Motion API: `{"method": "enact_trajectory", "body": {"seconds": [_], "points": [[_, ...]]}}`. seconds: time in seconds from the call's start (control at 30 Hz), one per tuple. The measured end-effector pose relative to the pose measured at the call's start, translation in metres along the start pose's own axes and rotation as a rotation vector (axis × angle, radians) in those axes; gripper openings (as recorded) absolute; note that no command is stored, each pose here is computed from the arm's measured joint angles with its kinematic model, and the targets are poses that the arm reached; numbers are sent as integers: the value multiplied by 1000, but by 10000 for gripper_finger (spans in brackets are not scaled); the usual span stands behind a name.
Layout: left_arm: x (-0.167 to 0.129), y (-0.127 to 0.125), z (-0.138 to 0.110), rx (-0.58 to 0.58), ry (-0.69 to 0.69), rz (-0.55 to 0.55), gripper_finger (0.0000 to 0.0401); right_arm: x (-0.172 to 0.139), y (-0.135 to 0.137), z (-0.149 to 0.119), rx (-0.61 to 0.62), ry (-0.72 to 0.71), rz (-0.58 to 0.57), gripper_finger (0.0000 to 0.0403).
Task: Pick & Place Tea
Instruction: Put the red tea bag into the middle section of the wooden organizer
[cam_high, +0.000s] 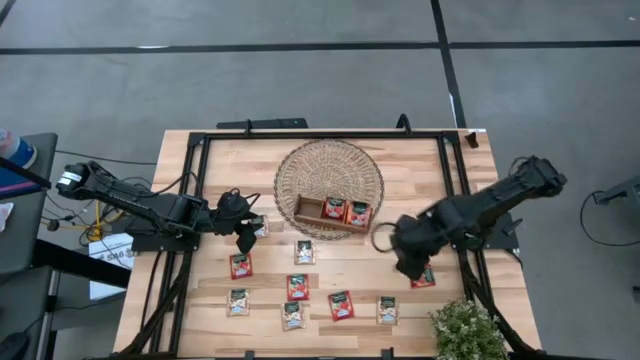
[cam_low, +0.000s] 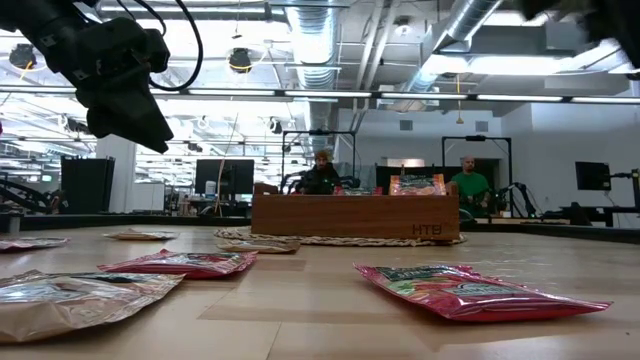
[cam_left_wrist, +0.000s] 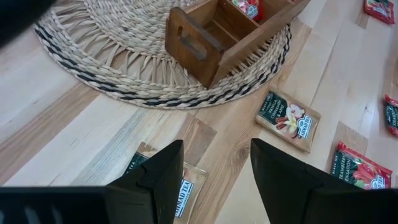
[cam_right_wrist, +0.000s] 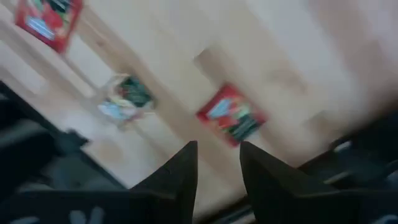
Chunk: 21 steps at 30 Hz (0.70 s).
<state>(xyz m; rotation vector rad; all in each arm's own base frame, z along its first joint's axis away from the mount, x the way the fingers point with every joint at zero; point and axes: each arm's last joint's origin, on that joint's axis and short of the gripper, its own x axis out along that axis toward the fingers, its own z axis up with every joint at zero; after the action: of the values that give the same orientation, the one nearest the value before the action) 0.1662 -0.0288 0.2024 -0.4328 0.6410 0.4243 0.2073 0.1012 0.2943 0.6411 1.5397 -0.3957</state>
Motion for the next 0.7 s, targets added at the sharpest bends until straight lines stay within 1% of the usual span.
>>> {"method": "enact_trajectory", "body": {"seconds": [0.17,0.3,0.43,0.5,0.7], "points": [[0,0,0,2,0,0,179,13,-1,-22,238,-20,102,113],[0,0,0,3,0,0,179,28,-5,-34,398,0,130,113],[0,0,0,3,0,0,179,48,-9,-44,495,40,127,113],[0,0,0,3,0,0,179,59,-12,-48,536,48,106,113],[0,0,0,34,0,0,179,83,-20,-53,627,54,68,113]]}}
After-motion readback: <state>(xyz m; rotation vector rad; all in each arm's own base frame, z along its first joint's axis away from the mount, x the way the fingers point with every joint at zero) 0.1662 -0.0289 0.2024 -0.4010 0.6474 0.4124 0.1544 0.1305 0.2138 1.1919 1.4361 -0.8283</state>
